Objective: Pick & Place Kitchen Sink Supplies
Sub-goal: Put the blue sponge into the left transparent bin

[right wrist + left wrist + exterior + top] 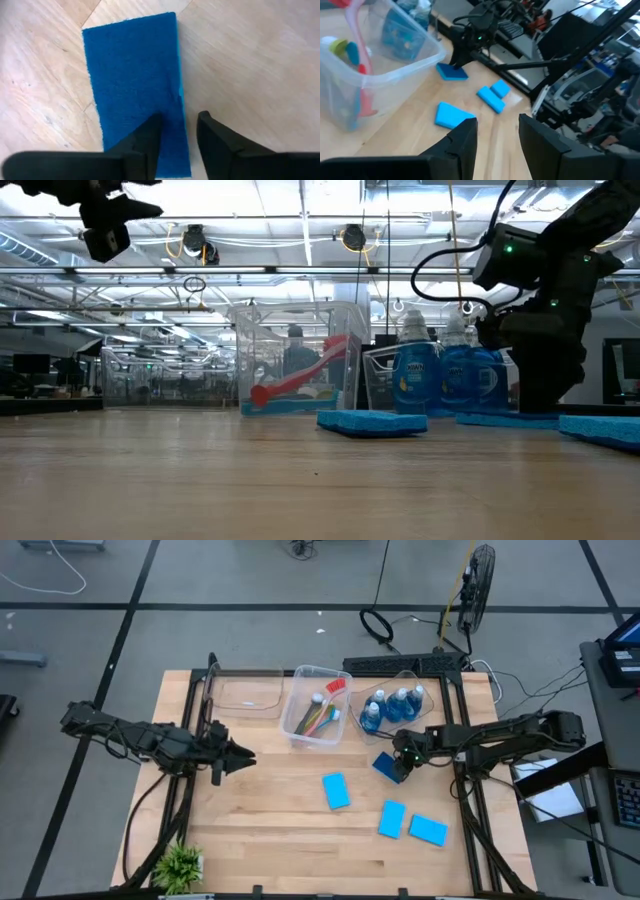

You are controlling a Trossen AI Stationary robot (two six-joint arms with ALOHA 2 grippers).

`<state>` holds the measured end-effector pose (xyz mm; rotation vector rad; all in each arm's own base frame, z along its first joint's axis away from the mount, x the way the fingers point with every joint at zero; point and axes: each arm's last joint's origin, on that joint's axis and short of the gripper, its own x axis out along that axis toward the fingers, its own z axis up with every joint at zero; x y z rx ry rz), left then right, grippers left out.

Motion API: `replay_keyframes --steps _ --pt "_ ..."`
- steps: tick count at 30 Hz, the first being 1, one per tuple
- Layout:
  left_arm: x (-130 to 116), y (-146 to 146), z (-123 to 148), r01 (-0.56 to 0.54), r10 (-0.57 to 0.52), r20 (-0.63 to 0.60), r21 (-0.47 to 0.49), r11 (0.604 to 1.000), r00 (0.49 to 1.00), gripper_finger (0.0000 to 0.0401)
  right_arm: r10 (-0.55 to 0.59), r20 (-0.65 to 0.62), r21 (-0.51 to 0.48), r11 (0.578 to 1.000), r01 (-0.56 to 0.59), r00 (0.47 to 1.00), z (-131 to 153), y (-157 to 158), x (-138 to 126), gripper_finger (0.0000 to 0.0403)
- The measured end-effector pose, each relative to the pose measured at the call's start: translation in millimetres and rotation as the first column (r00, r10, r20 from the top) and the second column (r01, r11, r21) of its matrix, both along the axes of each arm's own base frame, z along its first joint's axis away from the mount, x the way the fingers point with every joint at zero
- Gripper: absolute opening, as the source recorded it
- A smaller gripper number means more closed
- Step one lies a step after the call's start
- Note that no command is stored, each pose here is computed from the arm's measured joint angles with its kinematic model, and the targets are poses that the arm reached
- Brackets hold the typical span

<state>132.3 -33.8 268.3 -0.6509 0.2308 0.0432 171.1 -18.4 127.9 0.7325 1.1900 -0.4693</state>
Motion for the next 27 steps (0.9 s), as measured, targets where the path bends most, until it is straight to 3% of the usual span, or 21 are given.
replay_keyframes --steps 10,18,22,27 --pt "0.9 -0.4 3.4 0.004 -0.003 0.035 -0.013 1.0 0.999 0.0145 0.058 0.038 0.096 0.994 -0.061 0.998 1.1 6.9 2.7 0.0009" --pt "4.2 -1.4 7.9 0.004 -0.002 0.084 -0.029 1.0 0.996 0.0145 0.122 0.208 0.242 0.955 -0.171 0.971 8.3 23.0 15.5 0.0001" --pt "10.2 -3.3 7.8 0.007 -0.005 0.093 -0.015 1.0 0.996 0.0145 0.131 0.332 0.215 0.954 -0.21 0.934 15.3 28.1 26.1 0.0001" --pt "20.1 -6.4 0.1 0.005 -0.004 0.038 -0.011 1.0 0.999 0.0145 0.134 0.51 0.168 0.953 -0.252 0.85 28.2 29.0 40.0 0.0"
